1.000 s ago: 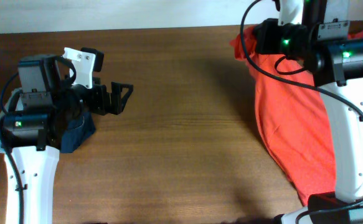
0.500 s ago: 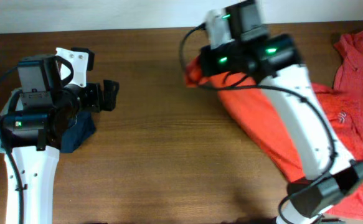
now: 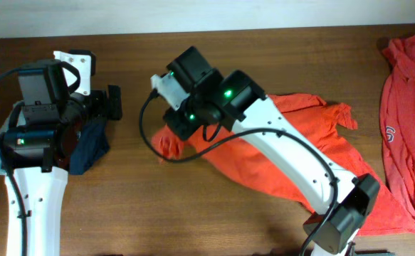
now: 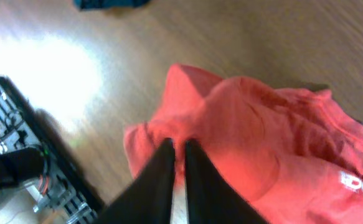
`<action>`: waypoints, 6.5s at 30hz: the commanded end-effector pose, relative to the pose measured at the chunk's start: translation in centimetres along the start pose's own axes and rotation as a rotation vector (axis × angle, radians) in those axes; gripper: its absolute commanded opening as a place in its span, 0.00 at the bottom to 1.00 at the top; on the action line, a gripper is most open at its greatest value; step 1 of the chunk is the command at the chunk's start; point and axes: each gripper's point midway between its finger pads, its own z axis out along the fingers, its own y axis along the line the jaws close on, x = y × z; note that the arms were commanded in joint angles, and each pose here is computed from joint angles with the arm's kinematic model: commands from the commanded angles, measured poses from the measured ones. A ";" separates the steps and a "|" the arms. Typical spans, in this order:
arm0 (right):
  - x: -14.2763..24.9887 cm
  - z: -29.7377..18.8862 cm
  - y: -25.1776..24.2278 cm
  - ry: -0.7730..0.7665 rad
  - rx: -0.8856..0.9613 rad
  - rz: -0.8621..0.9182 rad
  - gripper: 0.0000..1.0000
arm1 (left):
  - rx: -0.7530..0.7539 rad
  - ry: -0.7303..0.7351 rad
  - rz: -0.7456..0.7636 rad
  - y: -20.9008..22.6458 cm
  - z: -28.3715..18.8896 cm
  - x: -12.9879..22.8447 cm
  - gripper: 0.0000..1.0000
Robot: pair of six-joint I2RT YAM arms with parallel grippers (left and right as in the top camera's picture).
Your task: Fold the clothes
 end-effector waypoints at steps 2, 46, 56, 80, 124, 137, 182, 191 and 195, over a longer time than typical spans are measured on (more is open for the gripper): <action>1.1 0.5 2.5 0.044 -0.032 -0.202 0.22 | -0.018 -0.032 0.015 0.5 -0.6 -0.9 0.99; 14.6 -16.8 -26.5 -0.019 0.456 1.004 0.69 | 0.561 0.335 0.554 -24.3 24.9 16.2 0.57; 14.6 -16.8 -26.5 -0.018 0.456 1.004 0.69 | 0.511 0.337 0.565 -23.7 26.2 16.7 0.00; 15.0 -16.8 -26.9 -0.005 0.481 0.998 0.70 | -0.238 0.123 -0.017 1.2 26.4 2.5 0.00; 34.7 -2.4 -34.1 0.371 0.562 1.058 0.04 | -0.358 0.219 -0.058 3.9 25.4 5.0 0.00; 17.8 -11.5 -42.2 -0.175 0.626 0.786 0.04 | -0.357 0.214 -0.059 3.9 25.4 4.9 0.00; 17.8 -11.1 -28.9 0.072 0.394 0.852 0.04 | 0.024 0.590 0.082 -6.4 24.9 19.9 0.01; 17.1 -13.7 -28.7 0.016 0.470 0.821 0.04 | 0.015 0.895 -0.170 -7.7 20.0 25.9 0.01; 17.0 -14.1 -28.6 0.006 0.477 0.817 0.04 | 0.034 1.124 -0.285 -9.0 15.4 28.7 0.01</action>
